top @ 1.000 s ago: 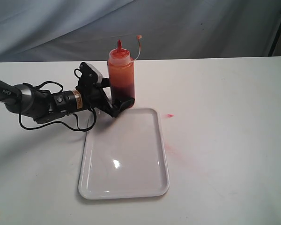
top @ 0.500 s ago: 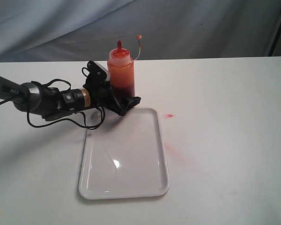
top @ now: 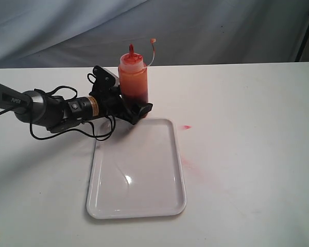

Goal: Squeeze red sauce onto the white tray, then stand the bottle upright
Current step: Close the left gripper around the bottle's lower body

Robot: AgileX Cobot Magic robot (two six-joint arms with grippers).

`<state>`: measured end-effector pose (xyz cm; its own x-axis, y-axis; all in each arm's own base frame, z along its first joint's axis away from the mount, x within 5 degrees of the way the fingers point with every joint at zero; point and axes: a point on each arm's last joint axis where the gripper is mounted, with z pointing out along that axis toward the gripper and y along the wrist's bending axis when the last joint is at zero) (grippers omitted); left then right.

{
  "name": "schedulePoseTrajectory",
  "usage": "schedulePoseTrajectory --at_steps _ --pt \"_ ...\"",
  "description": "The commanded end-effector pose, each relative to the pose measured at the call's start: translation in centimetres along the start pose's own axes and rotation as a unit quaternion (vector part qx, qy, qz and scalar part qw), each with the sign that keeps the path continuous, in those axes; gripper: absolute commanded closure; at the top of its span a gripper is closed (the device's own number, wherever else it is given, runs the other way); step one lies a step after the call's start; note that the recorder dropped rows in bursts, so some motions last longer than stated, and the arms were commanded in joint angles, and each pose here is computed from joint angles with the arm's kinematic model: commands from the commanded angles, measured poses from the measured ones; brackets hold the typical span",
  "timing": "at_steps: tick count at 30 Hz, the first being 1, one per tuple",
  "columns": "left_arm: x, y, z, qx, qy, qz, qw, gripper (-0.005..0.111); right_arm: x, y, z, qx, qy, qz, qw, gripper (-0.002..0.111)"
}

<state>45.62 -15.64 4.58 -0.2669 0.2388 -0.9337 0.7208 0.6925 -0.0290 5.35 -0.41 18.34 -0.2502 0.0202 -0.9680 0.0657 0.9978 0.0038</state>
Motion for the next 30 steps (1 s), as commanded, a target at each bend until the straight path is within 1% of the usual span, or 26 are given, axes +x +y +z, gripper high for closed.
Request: schedulePoseTrajectory --at_steps 1,3,5,9,13,16,18,19,20,21,23,27,30 --pt "0.04 -0.09 0.18 -0.003 0.001 -0.005 1.000 0.003 0.10 0.04 0.02 -0.003 0.000 0.003 1.000 0.108" --pt "0.04 -0.09 0.18 -0.003 0.001 -0.005 1.000 0.007 0.10 0.04 0.02 -0.003 0.000 0.003 1.000 0.108" --pt "0.04 -0.09 0.18 -0.003 0.001 -0.005 1.000 0.015 0.10 0.04 0.02 -0.003 0.000 0.003 1.000 0.108" --pt "0.04 -0.09 0.18 -0.003 0.001 -0.005 1.000 0.039 0.10 0.04 0.02 -0.003 0.000 0.003 1.000 0.108" --pt "0.06 -0.08 0.18 -0.003 0.002 -0.005 1.000 0.058 0.10 0.04 0.02 -0.003 0.000 0.003 1.000 0.108" --pt "0.06 -0.08 0.18 -0.003 0.002 -0.005 1.000 0.075 0.10 0.04 0.02 -0.003 0.000 0.003 1.000 0.108" --pt "0.10 -0.06 0.18 -0.004 0.004 -0.005 1.000 0.087 0.10 0.04 0.02 -0.003 0.000 0.003 1.000 0.108" --pt "0.10 -0.06 0.18 -0.004 0.004 0.003 1.000 0.098 0.10 0.04 0.02 -0.003 0.000 0.003 1.000 0.108" --pt "0.11 -0.08 0.18 -0.003 0.004 0.012 1.000 0.104 0.10 0.04 0.02 -0.003 0.000 0.003 1.000 0.108" --pt "0.13 -0.12 0.18 -0.001 0.006 0.025 1.000 0.107 0.10 0.04 0.02 -0.003 0.000 0.003 1.000 0.108" --pt "0.19 -0.13 0.18 0.000 0.009 0.040 0.999 0.106 0.10 0.04 0.02 -0.003 0.000 0.003 1.000 0.108" --pt "-0.06 0.00 0.07 -0.003 0.008 0.043 0.999 0.106 0.10 0.04 0.02 -0.003 0.000 0.003 1.000 0.108" --pt "-0.61 -0.16 -0.10 0.007 0.009 0.063 0.998 0.106 0.10 0.04 0.02 -0.003 0.000 0.003 1.000 0.108"
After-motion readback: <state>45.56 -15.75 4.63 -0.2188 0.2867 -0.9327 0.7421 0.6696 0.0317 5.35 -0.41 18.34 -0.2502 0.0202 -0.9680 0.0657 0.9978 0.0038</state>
